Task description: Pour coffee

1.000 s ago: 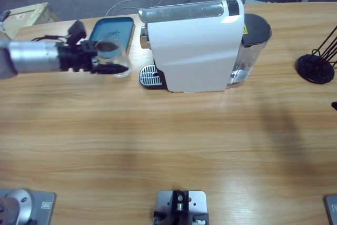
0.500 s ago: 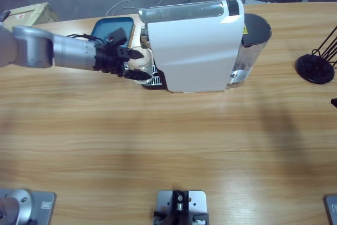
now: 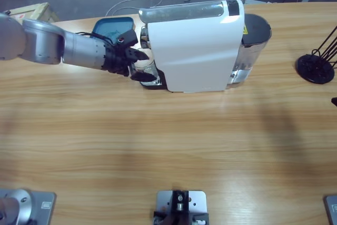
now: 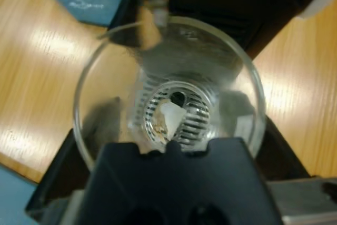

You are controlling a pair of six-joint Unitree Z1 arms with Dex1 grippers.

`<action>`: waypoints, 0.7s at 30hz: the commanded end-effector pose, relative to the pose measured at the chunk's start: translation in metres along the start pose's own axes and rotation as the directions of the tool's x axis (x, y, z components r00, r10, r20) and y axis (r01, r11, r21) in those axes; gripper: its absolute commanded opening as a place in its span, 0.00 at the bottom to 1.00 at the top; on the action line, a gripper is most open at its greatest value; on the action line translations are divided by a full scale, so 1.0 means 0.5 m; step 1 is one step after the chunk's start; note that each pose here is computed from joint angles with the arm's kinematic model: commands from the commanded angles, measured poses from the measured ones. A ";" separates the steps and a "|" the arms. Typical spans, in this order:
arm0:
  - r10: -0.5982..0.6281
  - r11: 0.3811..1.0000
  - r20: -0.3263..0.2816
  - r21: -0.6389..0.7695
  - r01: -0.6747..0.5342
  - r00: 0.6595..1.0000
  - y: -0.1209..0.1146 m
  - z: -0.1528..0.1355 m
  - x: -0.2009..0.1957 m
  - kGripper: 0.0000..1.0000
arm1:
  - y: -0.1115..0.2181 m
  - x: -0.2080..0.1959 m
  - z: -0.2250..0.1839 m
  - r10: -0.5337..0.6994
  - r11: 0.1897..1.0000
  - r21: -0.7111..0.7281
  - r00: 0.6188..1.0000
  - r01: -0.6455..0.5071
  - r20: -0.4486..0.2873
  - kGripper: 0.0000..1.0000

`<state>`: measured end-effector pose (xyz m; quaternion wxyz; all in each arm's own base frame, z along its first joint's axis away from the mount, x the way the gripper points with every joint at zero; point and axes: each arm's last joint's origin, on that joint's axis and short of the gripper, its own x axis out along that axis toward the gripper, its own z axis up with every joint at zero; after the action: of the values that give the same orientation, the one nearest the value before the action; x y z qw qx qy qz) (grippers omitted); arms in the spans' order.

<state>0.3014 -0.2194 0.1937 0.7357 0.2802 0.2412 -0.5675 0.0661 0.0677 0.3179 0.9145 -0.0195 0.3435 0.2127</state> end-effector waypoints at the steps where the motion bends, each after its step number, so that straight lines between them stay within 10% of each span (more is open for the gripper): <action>1: -0.024 0.998 -0.039 -0.066 0.021 0.999 -0.021 -0.039 -0.009 0.99 | -0.002 0.016 -0.014 -0.028 1.000 0.003 0.999 0.028 -0.026 1.00; 12: 0.098 0.990 0.195 -0.115 -0.077 0.976 -0.088 -0.040 -0.268 0.99 | 0.027 0.025 0.039 -0.020 1.000 -0.012 1.000 0.020 -0.004 1.00; 19: 0.208 0.969 0.018 -0.142 -0.203 0.978 -0.252 -0.045 -0.329 0.99 | 0.079 0.085 0.349 -0.081 0.994 0.065 0.996 0.082 -0.025 0.99; 21: 0.223 0.955 -0.045 -0.191 -0.227 0.974 -0.254 -0.028 -0.337 0.99 | 0.081 0.123 0.424 -0.050 0.998 0.035 0.998 0.051 -0.037 0.83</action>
<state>0.1781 -0.1177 0.2684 0.8104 0.2238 0.2022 -0.5023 0.1227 0.1127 0.4035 0.9283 0.0067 0.3293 0.1728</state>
